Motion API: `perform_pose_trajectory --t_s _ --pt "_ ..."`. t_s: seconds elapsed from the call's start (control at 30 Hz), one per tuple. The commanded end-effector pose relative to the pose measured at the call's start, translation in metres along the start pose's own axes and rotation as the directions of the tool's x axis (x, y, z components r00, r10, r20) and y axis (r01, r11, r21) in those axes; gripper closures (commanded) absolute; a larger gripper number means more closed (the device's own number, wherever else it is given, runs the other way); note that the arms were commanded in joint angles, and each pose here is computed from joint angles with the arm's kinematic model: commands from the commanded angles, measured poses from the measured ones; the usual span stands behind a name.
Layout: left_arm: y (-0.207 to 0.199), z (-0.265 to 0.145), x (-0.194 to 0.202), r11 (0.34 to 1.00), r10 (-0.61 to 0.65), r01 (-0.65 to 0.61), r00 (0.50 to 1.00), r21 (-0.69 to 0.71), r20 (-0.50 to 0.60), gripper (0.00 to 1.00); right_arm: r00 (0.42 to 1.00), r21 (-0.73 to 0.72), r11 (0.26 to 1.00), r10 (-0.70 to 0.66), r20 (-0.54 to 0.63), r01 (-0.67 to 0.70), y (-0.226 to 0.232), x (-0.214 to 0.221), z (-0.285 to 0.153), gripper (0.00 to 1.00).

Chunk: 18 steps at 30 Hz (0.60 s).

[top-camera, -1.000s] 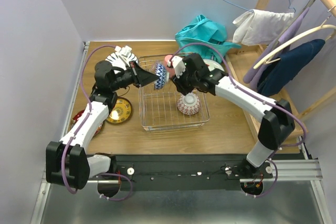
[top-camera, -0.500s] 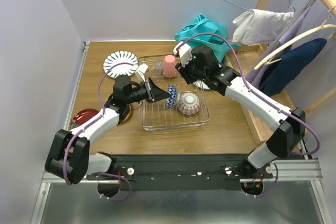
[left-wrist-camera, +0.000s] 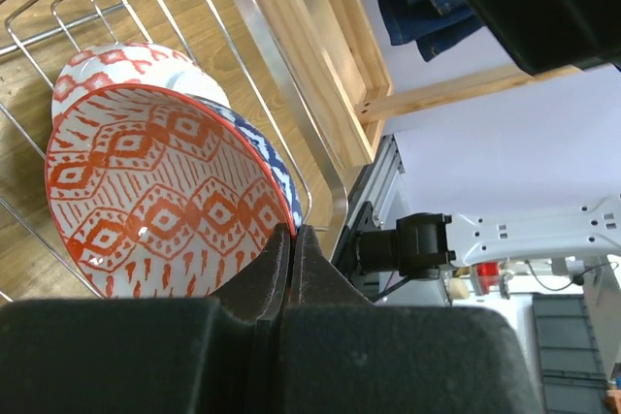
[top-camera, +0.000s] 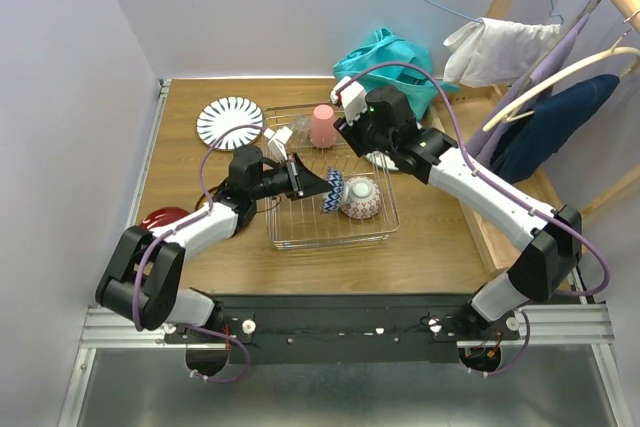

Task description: Load the mixed dishes into the dish rack

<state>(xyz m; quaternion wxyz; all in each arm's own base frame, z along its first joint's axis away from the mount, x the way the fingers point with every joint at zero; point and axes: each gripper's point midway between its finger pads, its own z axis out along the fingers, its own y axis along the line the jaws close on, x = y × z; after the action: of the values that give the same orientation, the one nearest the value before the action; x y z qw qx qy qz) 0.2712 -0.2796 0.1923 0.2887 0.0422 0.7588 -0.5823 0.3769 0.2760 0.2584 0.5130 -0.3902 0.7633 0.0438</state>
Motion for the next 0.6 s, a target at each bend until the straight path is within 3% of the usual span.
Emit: perform_pose_trajectory --t_s 0.0,0.57 --pt "-0.012 0.009 -0.018 0.998 0.010 -0.014 0.998 0.063 0.063 1.00 0.999 0.029 1.000 -0.002 0.035 0.001 -0.006 -0.008 -0.010 0.47" --pt "0.028 0.029 -0.024 0.985 -0.169 0.170 0.980 0.003 0.106 1.00 1.000 0.002 1.000 0.009 0.010 -0.009 0.001 -0.001 -0.001 0.46"
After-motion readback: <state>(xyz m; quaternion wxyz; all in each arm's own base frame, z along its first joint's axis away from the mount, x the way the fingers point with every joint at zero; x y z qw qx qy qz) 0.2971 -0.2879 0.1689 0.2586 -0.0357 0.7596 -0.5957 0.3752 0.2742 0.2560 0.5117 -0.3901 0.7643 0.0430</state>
